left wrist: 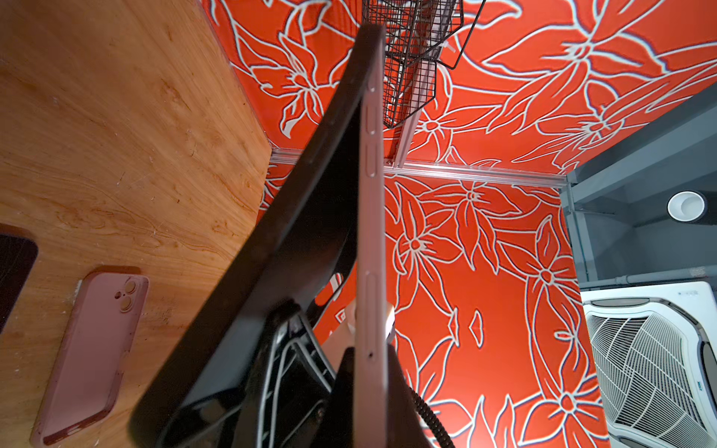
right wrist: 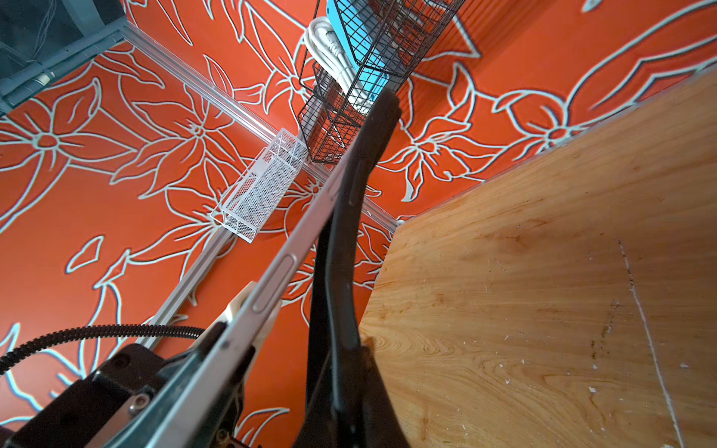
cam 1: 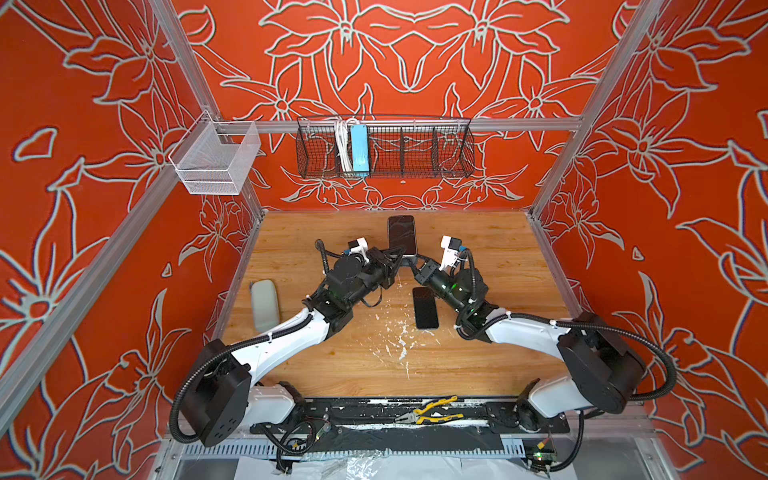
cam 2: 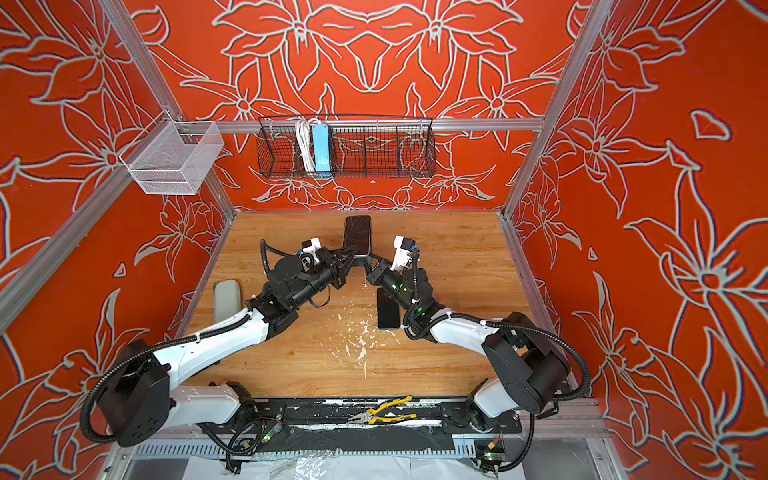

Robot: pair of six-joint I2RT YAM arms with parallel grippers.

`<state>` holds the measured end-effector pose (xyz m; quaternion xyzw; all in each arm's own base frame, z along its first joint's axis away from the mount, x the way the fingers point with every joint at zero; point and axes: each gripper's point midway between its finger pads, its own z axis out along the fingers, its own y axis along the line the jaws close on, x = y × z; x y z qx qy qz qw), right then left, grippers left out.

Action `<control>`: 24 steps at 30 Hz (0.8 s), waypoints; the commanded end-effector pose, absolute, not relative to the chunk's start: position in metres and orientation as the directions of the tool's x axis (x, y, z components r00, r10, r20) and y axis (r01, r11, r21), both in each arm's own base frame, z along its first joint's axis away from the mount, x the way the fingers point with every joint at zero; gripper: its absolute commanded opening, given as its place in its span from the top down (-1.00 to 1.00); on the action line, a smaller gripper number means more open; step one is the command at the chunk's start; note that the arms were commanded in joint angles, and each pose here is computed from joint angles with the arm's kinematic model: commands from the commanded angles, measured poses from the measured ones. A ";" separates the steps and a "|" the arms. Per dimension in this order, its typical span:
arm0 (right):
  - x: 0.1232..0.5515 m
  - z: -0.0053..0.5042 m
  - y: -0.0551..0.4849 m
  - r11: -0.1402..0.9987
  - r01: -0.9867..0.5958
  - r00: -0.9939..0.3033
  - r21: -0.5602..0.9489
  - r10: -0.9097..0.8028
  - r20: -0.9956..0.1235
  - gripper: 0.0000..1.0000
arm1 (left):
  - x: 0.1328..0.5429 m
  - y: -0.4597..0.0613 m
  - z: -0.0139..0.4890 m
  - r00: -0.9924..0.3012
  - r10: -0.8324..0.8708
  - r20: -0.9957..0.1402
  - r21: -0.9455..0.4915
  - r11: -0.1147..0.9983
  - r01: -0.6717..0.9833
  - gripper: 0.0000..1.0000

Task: Take the phone out of the phone case
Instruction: Remove the phone case from the phone.

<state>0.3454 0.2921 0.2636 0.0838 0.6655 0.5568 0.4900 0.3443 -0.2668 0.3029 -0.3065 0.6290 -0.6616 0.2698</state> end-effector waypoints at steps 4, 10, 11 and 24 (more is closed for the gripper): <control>0.352 0.255 0.281 0.431 -0.393 -0.500 0.812 0.641 -0.582 0.91 | 0.324 -0.266 0.348 -0.718 -0.695 0.029 -0.982 -0.154 0.109 1.00; 0.354 0.265 0.280 0.439 -0.403 -0.491 0.803 0.636 -0.595 0.91 | 0.325 -0.266 0.333 -0.717 -0.695 0.043 -0.985 -0.148 0.084 1.00; 0.354 0.266 0.280 0.439 -0.404 -0.489 0.803 0.638 -0.595 0.92 | 0.326 -0.267 0.332 -0.719 -0.693 0.044 -0.986 -0.147 0.082 1.00; 0.360 0.263 0.276 0.467 -0.389 -0.488 0.795 0.627 -0.607 0.92 | 0.326 -0.276 0.334 -0.747 -0.663 0.053 -0.981 -0.174 0.085 1.00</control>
